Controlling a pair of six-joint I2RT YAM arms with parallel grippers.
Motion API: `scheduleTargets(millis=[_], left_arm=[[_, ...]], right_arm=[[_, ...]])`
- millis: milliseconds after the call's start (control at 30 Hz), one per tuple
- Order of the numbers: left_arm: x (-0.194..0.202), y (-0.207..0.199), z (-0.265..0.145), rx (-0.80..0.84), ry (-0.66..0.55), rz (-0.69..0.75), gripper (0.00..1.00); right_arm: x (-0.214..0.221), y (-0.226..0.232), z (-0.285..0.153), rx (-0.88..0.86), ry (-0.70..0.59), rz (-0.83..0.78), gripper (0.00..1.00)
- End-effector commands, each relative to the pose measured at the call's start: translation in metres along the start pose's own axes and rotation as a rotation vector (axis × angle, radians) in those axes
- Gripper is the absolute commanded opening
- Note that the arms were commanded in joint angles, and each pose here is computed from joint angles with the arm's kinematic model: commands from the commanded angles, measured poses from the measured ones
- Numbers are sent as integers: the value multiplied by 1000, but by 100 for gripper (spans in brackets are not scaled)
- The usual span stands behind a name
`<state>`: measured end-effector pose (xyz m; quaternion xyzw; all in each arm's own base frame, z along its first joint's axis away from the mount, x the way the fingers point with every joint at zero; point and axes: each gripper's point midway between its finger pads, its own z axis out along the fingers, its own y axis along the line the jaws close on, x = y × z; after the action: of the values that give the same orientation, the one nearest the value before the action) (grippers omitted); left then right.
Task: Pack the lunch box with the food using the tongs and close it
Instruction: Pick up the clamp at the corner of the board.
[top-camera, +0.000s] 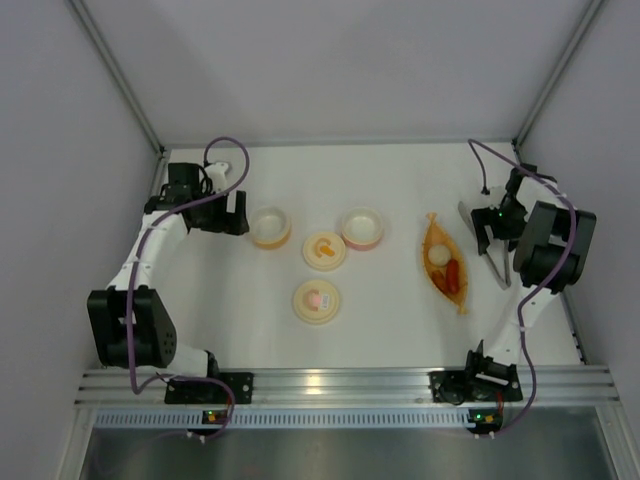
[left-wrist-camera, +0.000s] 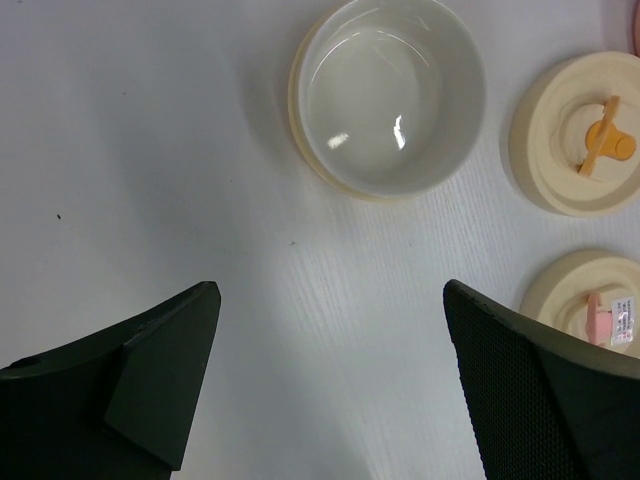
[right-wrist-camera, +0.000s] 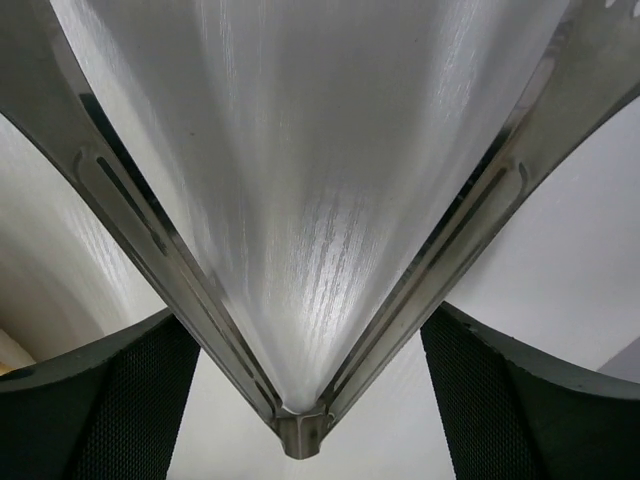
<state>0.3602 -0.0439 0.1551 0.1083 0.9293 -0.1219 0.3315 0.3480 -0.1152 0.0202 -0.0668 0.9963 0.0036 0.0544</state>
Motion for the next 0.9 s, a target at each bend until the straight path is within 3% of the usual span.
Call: scheduleTargets(millis=[0, 300, 400, 467, 633, 867], left_arm=[[-21, -3, -1, 22, -58, 12, 98], [-17, -2, 0, 16, -47, 13, 98], [-16, -1, -1, 13, -46, 11, 98], [-17, -2, -2, 13, -48, 9, 98], [-19, -2, -6, 8, -61, 13, 98], [-20, -4, -11, 5, -72, 20, 98]], right_arm=[[-19, 0, 1, -2, -41, -2, 84], [-4, 8, 8, -35, -9, -17, 73], [-2, 11, 8, -46, -7, -15, 65], [-2, 12, 6, -49, -10, -15, 55], [-15, 15, -17, -63, -77, -20, 45], [-33, 23, -73, -88, -192, -40, 42]])
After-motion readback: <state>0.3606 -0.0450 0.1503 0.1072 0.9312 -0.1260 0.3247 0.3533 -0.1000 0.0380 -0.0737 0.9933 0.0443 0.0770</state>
